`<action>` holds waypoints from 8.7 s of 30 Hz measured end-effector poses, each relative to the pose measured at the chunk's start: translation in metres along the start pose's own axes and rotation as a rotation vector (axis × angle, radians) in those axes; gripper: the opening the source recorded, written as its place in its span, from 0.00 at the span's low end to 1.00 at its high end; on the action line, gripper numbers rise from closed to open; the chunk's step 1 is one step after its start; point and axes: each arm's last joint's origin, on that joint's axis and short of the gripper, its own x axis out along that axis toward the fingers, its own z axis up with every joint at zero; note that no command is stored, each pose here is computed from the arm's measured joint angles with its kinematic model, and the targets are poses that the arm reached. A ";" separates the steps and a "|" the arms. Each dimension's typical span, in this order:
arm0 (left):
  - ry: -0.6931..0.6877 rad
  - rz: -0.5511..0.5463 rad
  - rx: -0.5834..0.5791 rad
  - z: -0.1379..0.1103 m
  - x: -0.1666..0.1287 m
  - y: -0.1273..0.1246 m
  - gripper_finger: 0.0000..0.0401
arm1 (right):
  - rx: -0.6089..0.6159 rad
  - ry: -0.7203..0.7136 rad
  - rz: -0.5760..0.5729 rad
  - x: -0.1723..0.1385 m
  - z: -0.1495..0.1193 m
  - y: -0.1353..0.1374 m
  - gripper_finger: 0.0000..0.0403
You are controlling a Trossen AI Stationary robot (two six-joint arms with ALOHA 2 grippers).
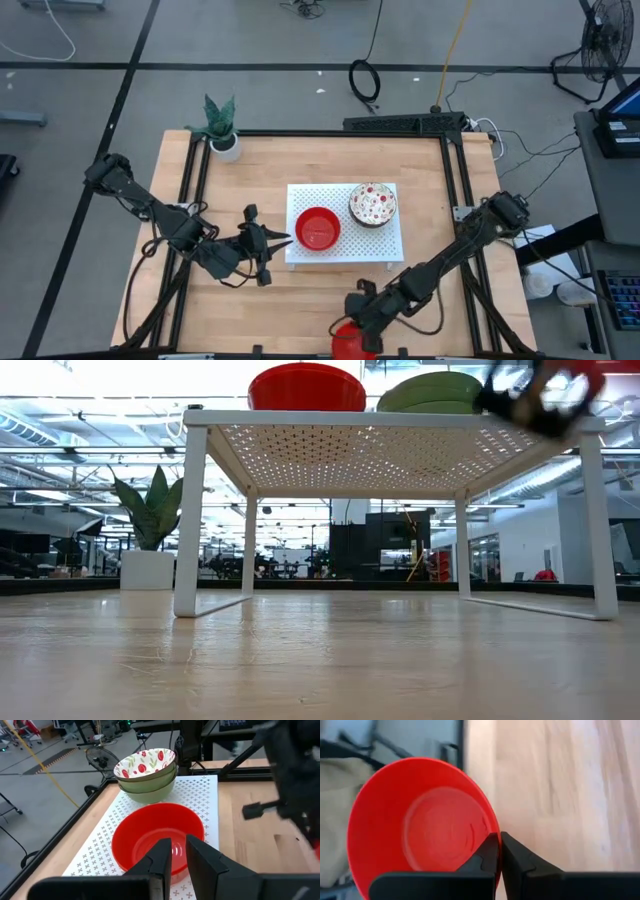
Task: Pick & Place Mini bowls
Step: Stack the red bowl on top of the stacked red bowls on the shelf
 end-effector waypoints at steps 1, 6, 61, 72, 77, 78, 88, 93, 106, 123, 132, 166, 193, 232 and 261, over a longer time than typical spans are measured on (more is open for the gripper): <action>0.000 -0.001 -0.003 0.000 0.000 0.000 0.16 | -0.042 -0.027 0.027 -0.008 0.002 0.005 0.00; 0.003 -0.013 -0.028 0.000 0.000 0.000 0.16 | -0.337 -0.208 0.180 -0.049 0.013 0.033 0.00; -0.307 0.390 0.194 0.045 0.050 0.031 0.59 | -0.955 -1.006 -1.480 -0.164 0.104 -0.040 0.00; -0.300 0.468 0.224 0.049 0.048 0.035 0.34 | -0.870 -0.976 -1.476 -0.164 0.103 -0.042 0.00; -0.297 0.545 0.143 0.051 0.044 0.036 0.05 | -0.778 -0.934 -1.426 -0.156 0.102 -0.043 0.05; -0.295 0.563 0.135 0.052 0.042 0.036 0.05 | -0.761 -0.927 -1.412 -0.154 0.101 -0.042 0.07; -0.287 0.644 0.178 0.070 0.015 0.042 0.02 | -0.663 -0.679 -1.391 -0.121 0.073 -0.030 0.28; -0.229 0.712 0.160 0.099 -0.003 0.048 0.01 | -0.693 -0.691 -1.321 -0.111 0.042 -0.021 0.31; -0.242 0.533 0.098 0.194 -0.038 0.083 0.01 | -0.440 -0.964 -1.081 -0.178 -0.021 -0.030 0.26; 0.517 -0.083 -0.333 0.149 0.040 0.165 0.01 | -0.432 -1.130 -0.828 -0.204 -0.056 -0.055 0.24; 0.836 -0.214 -0.383 0.106 0.119 0.157 0.01 | -0.431 -1.126 -0.834 -0.204 -0.056 -0.055 0.23; 1.029 -0.359 -0.452 0.084 0.142 0.148 0.06 | -0.435 -1.122 -0.839 -0.204 -0.057 -0.055 0.23; 0.714 -0.213 -0.345 0.129 0.064 0.176 0.46 | -0.433 -1.122 -0.838 -0.204 -0.056 -0.055 0.24; 0.029 0.054 -0.102 0.000 0.098 0.123 0.01 | -0.434 -1.116 -0.835 -0.202 -0.057 -0.055 0.23; -0.227 -0.043 -0.001 0.028 0.077 0.084 0.02 | -0.422 -1.122 -0.825 -0.202 -0.057 -0.055 0.23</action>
